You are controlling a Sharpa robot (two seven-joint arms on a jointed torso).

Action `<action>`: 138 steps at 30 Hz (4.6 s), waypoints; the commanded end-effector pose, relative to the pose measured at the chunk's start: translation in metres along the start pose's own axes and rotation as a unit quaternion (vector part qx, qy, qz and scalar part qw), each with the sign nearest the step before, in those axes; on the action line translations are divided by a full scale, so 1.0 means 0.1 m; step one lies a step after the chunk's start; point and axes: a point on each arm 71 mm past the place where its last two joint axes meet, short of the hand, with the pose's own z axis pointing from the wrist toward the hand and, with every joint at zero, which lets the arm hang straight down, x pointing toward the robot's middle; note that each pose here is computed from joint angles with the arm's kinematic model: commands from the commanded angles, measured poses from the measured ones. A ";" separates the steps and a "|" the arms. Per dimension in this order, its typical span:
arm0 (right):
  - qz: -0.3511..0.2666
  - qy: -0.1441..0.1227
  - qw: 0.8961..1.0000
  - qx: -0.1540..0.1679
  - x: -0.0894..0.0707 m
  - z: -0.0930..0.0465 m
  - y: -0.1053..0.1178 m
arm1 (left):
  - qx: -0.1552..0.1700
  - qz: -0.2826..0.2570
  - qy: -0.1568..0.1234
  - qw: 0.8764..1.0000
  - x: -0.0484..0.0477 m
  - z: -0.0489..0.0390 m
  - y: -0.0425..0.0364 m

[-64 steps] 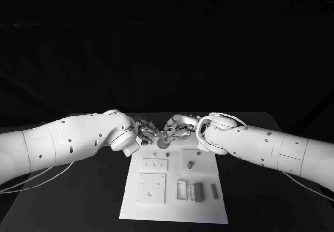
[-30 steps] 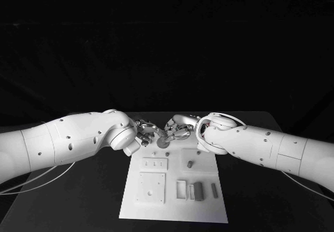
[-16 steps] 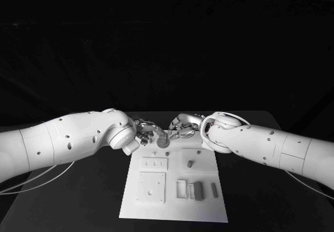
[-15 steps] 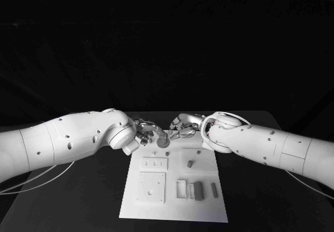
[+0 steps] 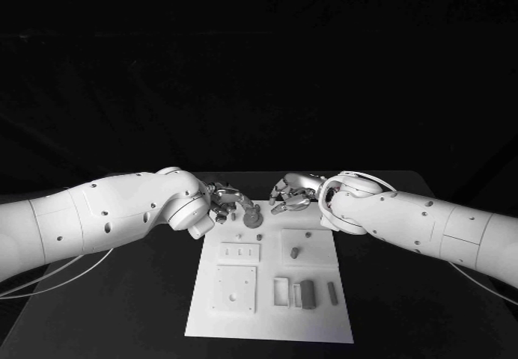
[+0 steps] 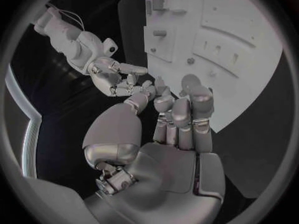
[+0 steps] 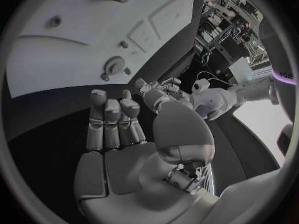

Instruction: Assemble the parts on the task board

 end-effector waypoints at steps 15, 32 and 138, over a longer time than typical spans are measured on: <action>0.001 -0.063 0.995 0.076 -0.36 -0.25 -0.65 | -0.038 0.131 -0.059 0.989 -0.088 -0.034 0.116; 0.013 -0.093 0.991 0.099 -0.55 -0.28 -0.82 | -0.076 0.129 -0.029 0.988 0.284 0.148 0.426; 0.020 -0.076 0.994 0.070 -0.47 -0.21 -0.61 | -0.030 0.275 -0.051 0.959 0.596 0.214 0.384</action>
